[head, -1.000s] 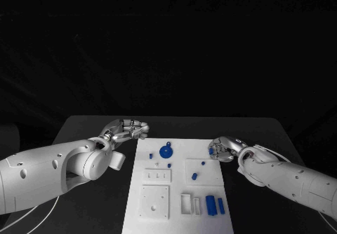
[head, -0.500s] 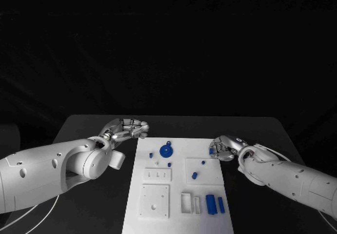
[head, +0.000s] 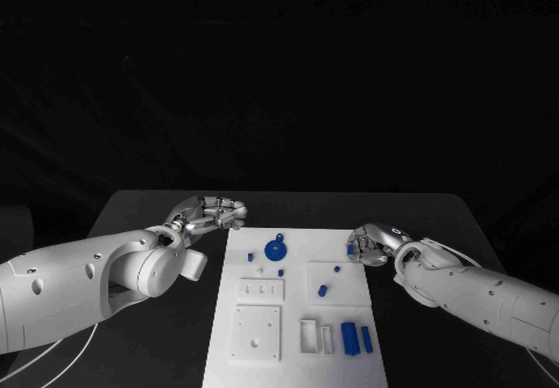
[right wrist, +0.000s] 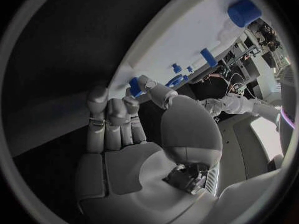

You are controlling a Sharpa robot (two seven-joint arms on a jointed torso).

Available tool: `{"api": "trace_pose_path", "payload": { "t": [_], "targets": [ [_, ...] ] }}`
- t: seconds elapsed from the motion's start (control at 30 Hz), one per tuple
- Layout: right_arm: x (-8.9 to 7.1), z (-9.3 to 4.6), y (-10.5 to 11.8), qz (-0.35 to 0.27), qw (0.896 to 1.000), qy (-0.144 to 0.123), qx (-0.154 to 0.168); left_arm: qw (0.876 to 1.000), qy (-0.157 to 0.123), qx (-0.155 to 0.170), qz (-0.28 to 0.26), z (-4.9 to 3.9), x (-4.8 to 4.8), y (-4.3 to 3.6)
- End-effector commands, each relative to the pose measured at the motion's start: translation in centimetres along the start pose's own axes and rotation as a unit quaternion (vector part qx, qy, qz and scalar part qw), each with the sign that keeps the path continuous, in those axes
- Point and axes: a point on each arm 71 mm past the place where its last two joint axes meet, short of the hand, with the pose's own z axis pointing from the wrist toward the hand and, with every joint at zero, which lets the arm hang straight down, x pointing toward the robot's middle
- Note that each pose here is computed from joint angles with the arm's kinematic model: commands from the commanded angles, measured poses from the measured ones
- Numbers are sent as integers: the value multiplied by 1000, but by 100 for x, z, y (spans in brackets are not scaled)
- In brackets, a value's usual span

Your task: Assemble the parts on the task board

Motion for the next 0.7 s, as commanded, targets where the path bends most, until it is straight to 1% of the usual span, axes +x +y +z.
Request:
{"api": "trace_pose_path", "payload": {
  "t": [0.03, 0.23, 0.3, 0.4, 0.63, 0.7],
  "targets": [
    [-1, -1, 14, -7, 1000, -5, -2, 1000, 10, 4, -1, 0, 27, -13],
    [-6, -13, 44, -4, 1000, -7, 0, 1000, 12, 2, 4, 6, 24, -10],
    [-1, -19, 43, -3, 1000, -1, 7, 1000, 14, 2, 4, 10, 23, -9],
    [-23, -19, 67, -8, 1000, -3, 7, 1000, 18, 2, 6, 17, 24, -7],
    [-189, 20, 182, -20, 1000, -12, 2, 999, 21, -7, 27, 53, 1, 12],
    [-243, 43, 259, -29, 1000, -4, 2, 999, 24, -12, 44, 65, 3, 20]
  ]
}}
